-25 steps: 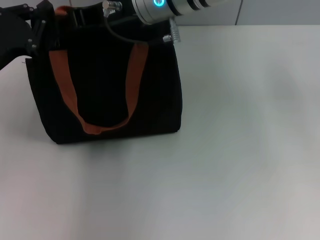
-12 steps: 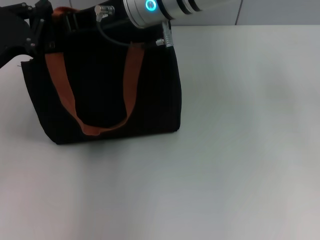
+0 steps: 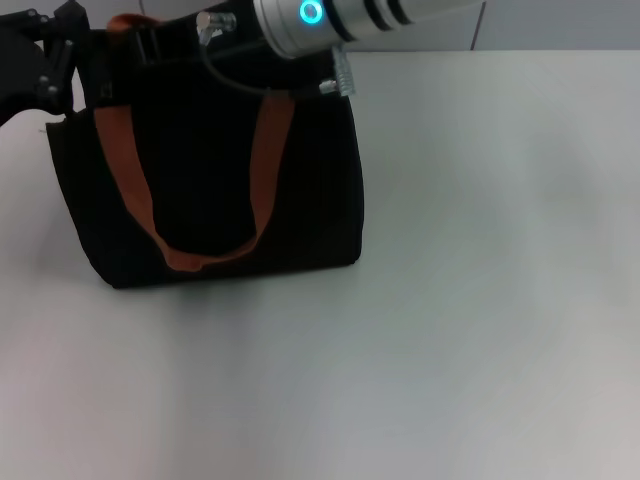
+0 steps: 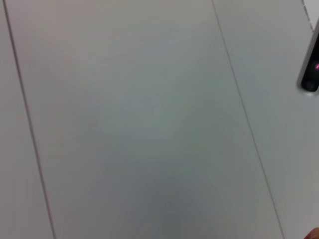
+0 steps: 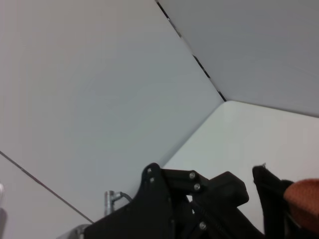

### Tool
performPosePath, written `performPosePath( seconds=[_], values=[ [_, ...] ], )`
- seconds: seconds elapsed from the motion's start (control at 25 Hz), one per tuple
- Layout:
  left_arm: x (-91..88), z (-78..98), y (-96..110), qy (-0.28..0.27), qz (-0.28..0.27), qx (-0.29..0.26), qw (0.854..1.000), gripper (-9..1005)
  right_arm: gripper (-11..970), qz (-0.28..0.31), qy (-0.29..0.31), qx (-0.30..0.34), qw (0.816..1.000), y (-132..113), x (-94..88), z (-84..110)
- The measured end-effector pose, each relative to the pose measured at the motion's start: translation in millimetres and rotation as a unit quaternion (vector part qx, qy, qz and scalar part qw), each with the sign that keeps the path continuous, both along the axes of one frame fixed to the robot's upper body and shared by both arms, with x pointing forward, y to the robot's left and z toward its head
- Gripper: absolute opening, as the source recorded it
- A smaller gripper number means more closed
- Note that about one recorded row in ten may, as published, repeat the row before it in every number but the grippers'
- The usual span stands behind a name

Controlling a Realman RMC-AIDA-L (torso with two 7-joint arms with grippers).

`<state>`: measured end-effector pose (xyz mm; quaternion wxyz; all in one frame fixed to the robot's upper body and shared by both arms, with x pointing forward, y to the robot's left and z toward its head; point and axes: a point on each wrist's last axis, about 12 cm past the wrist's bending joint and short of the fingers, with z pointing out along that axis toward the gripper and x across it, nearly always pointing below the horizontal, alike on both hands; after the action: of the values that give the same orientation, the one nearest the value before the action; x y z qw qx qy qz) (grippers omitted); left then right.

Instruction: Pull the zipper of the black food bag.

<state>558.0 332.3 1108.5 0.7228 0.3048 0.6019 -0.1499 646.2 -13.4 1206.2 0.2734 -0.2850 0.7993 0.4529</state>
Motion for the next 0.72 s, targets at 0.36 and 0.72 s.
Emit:
performPosePath(
  seconds=[0.36,0.72],
  values=[
    [-1.8,1.3,6.6,0.001,0.004,-0.001,1.0,78,317,0.001,0.003,-0.006,1.0,-9.7,-2.1,0.3],
    [-0.8,4.3,0.1,-0.006,-0.011,-0.009,1.0,83,317,-0.008,-0.01,-0.009,1.0,-2.5,0.4,2.2]
  ],
)
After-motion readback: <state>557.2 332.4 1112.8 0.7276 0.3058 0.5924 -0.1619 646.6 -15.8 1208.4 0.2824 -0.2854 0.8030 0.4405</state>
